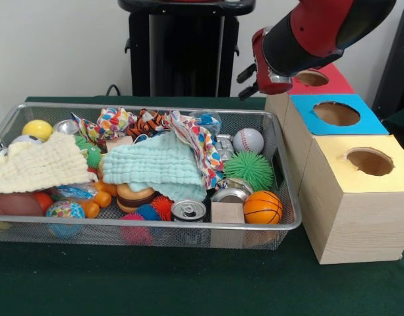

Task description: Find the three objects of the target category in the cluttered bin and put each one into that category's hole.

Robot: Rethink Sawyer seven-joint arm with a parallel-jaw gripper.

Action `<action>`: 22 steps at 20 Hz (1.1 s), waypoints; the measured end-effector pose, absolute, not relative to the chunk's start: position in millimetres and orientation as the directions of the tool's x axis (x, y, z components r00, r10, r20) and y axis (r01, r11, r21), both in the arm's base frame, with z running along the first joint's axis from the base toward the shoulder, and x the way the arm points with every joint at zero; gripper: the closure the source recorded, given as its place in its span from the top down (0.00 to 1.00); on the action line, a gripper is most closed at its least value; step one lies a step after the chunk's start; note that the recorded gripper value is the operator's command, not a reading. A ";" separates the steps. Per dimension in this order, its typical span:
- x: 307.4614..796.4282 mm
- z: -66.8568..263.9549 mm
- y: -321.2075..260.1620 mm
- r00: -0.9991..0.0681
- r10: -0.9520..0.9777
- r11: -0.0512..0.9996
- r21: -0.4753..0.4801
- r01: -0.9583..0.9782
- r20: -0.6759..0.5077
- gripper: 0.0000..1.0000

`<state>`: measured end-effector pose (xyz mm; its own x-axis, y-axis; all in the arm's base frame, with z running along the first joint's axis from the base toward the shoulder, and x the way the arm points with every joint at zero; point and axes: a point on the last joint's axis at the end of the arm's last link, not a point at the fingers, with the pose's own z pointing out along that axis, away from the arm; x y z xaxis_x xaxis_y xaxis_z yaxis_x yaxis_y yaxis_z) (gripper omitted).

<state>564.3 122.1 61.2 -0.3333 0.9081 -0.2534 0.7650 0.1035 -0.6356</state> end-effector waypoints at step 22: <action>564.0 19.9 81.4 -0.383 0.845 0.163 -0.502 0.849 -0.373 1.00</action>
<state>564.0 81.4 19.9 -0.3826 0.8454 -0.3727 0.8491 0.1627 -0.5025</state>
